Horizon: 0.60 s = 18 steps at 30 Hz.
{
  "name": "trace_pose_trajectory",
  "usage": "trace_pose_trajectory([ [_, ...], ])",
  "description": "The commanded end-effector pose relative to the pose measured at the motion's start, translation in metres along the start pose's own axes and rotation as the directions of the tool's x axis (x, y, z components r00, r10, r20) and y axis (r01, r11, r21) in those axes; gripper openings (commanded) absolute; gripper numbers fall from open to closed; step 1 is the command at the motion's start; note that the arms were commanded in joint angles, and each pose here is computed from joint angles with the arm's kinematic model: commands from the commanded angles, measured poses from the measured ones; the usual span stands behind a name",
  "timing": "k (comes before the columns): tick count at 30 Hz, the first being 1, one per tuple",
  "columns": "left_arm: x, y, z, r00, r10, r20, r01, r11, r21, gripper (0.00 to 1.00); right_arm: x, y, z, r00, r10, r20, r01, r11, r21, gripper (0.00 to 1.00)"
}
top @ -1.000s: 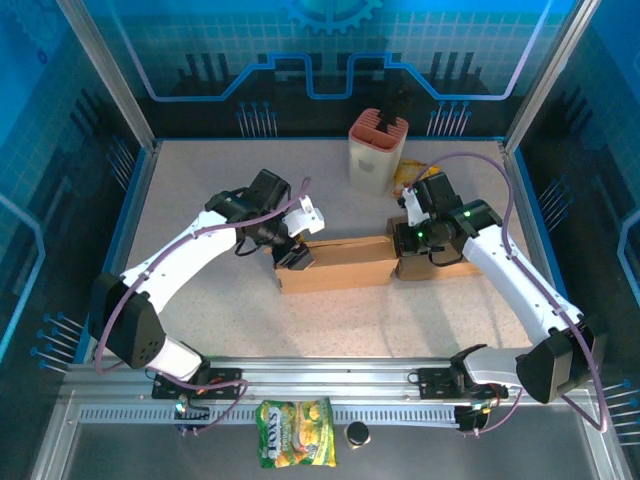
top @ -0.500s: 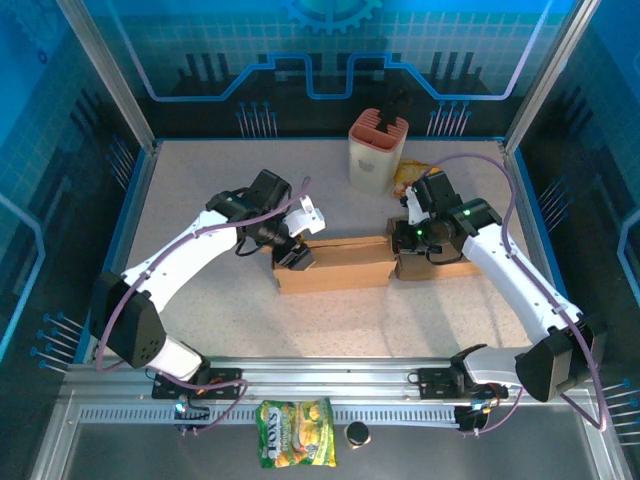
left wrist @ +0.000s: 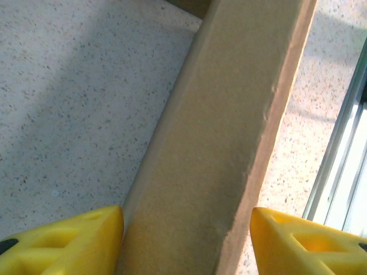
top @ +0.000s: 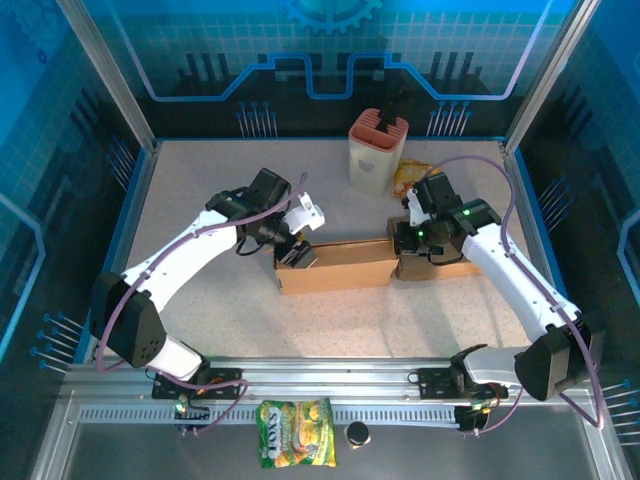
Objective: Fold the paper box
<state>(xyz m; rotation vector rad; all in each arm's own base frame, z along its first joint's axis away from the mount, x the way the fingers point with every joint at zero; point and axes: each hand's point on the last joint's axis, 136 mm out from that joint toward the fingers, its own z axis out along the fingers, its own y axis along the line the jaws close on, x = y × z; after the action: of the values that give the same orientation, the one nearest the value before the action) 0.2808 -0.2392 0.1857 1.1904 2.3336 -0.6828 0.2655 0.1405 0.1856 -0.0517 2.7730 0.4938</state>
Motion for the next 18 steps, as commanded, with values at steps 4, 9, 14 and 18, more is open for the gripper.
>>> trace_pose_trajectory([
  [4, -0.031, -0.005, -0.043, 0.98, -0.078, 0.185, 0.081, 0.997, -0.006, 0.64, 0.005, -0.01, 0.001, 1.0, -0.005, -0.001, 0.005, 1.0, 0.028, 0.0],
  [9, -0.009, 0.007, -0.066, 0.973, -0.177, 0.147, 0.197, 0.971, -0.137, 0.62, -0.001, -0.006, -0.005, 1.0, -0.005, 0.006, 0.005, 1.0, 0.02, 0.0],
  [14, 0.03, 0.004, -0.09, 0.963, -0.263, 0.066, 0.271, 0.93, -0.247, 0.6, -0.004, -0.001, -0.01, 1.0, 0.001, -0.002, -0.001, 1.0, 0.007, 0.0],
  [18, 0.05, -0.013, -0.095, 0.963, -0.271, 0.011, 0.267, 0.939, -0.216, 0.61, -0.005, 0.003, -0.012, 1.0, 0.006, -0.022, -0.006, 1.0, -0.003, 0.0],
])
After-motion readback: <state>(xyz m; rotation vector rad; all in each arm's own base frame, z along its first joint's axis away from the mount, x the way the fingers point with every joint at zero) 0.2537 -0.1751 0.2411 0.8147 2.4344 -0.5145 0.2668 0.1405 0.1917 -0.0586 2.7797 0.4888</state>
